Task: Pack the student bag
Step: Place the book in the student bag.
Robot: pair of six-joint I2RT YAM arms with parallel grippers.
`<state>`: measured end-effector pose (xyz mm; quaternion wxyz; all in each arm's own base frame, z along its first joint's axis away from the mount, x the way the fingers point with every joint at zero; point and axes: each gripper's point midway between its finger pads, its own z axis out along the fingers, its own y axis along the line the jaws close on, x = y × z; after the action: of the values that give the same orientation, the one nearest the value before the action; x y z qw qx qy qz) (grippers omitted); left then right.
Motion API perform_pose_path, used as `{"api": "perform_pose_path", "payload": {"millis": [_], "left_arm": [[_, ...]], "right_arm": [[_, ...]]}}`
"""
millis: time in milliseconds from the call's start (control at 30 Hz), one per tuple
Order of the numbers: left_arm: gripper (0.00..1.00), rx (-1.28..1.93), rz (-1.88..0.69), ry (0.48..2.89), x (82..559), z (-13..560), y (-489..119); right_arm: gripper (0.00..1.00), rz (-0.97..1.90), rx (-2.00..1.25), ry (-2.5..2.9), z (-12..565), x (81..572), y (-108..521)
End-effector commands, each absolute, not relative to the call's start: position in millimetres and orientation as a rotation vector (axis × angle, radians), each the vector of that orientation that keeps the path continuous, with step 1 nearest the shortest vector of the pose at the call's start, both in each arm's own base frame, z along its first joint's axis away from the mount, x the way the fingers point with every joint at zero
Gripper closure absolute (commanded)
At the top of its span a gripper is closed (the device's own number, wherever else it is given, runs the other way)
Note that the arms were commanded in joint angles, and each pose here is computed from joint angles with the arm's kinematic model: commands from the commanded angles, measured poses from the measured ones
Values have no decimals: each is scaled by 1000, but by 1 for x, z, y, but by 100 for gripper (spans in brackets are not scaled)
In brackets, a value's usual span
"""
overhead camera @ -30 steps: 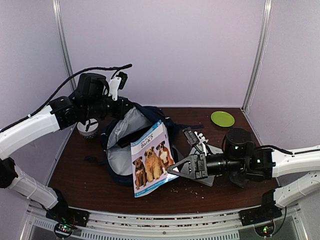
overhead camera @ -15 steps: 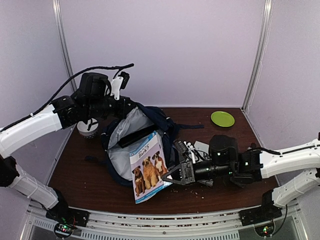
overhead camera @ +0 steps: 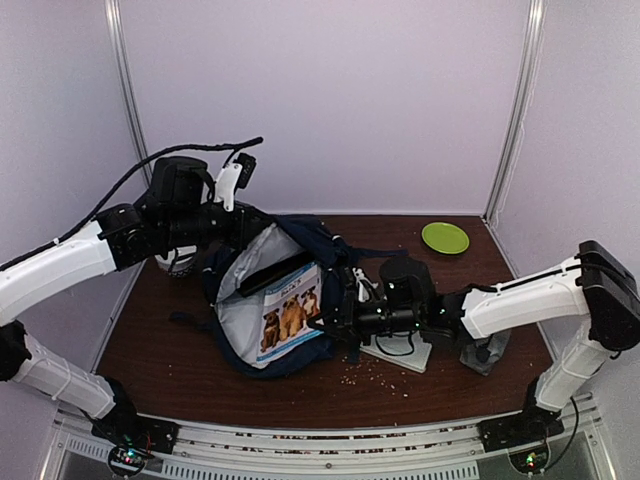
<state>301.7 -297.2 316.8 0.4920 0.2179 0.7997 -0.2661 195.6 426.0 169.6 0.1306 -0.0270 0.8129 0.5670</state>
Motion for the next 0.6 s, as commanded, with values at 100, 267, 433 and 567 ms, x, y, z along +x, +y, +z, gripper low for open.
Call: {"api": "perform_pose_path", "payload": {"millis": [100,267,433,567], "left_arm": [[100,495,-790,1722,293,373,-309],[100,496,-777,1715,291,374,-305],[100,495,-772,1697,290,381,-303],[100,496,-772,1694,290,383,-303]], "right_arm": [[100,1795,-146,2230,220,217,461],[100,1930,-292,2076,262,206,467],[100,1963,-386,2001,278,194,461],[100,2063,-403,1907,285,183,453]]}}
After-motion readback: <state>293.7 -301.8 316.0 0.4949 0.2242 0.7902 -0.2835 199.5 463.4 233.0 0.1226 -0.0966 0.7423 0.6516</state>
